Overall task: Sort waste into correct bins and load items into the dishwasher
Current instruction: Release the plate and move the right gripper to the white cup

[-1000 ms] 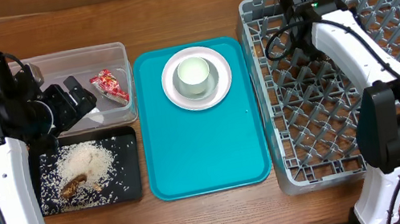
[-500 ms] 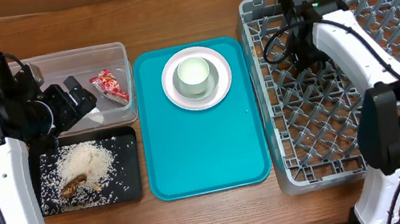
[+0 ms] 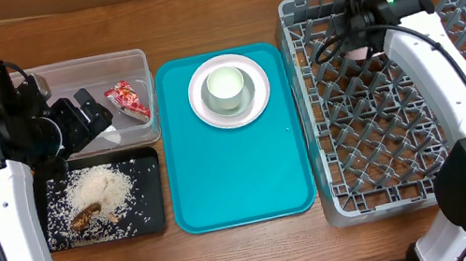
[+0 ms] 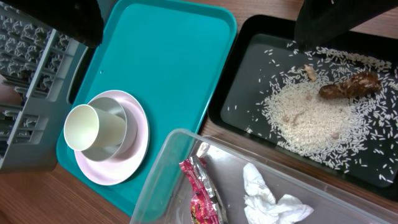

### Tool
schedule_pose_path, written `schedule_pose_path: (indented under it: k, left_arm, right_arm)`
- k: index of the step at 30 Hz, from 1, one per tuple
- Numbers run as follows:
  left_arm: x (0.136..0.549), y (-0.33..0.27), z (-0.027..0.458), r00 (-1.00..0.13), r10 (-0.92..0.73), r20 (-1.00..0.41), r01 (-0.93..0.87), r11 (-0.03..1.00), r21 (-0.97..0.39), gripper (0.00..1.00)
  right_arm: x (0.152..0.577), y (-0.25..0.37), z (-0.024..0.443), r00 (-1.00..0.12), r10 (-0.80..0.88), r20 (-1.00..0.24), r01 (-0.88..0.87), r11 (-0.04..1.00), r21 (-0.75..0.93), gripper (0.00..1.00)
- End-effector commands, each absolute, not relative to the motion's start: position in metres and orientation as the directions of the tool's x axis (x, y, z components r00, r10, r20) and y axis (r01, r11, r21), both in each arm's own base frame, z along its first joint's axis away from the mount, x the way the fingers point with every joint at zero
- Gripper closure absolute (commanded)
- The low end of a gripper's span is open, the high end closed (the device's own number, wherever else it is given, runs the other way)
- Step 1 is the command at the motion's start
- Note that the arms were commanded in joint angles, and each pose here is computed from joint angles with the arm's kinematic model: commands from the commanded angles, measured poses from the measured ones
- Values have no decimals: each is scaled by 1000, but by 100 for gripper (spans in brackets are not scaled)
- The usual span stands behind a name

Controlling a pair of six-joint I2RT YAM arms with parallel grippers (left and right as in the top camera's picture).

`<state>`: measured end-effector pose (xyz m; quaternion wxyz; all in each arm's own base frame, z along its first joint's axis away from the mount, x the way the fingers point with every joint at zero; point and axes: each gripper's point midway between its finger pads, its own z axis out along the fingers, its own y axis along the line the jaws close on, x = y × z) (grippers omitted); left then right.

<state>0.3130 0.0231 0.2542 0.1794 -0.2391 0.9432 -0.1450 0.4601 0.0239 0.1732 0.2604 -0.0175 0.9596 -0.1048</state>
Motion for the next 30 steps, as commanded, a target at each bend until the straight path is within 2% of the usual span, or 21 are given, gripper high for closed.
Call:
schedule_pose_path:
  k: [1,5,11,16,23,30]
  left_arm:
    - [314,21,259,-818,-502,-281,-390,843,-370,0]
    - [314,21,260,-818,-502,-281,-390,843,-370,0]
    - [314,21,260,-818,-502,-281,-390,843,-370,0]
    - [314,21,260,-818,-502,-281,-390,843,-370,0]
    - [314,21,260,-818,-502,-281,-390,843,-370,0]
    - [314,21,260,-818,-502,-281,-390,843,-370,0]
  right_arm:
    - [477,30,192,-810,-77,-581,32,984,-174,85]
    - [492,23,189,-783,-56,-619,60,985,-164,88]
    - [496,-20,146,-822,97,-560,203,970,-130,88]
    - [479,-42,127,-865,149,-480,245,959,-144,88]
    - [431,-73,110,-928,215,-303,280,941,-192,88]
    - [425,-78,132,-922,232,-309,295,939,-176,89]
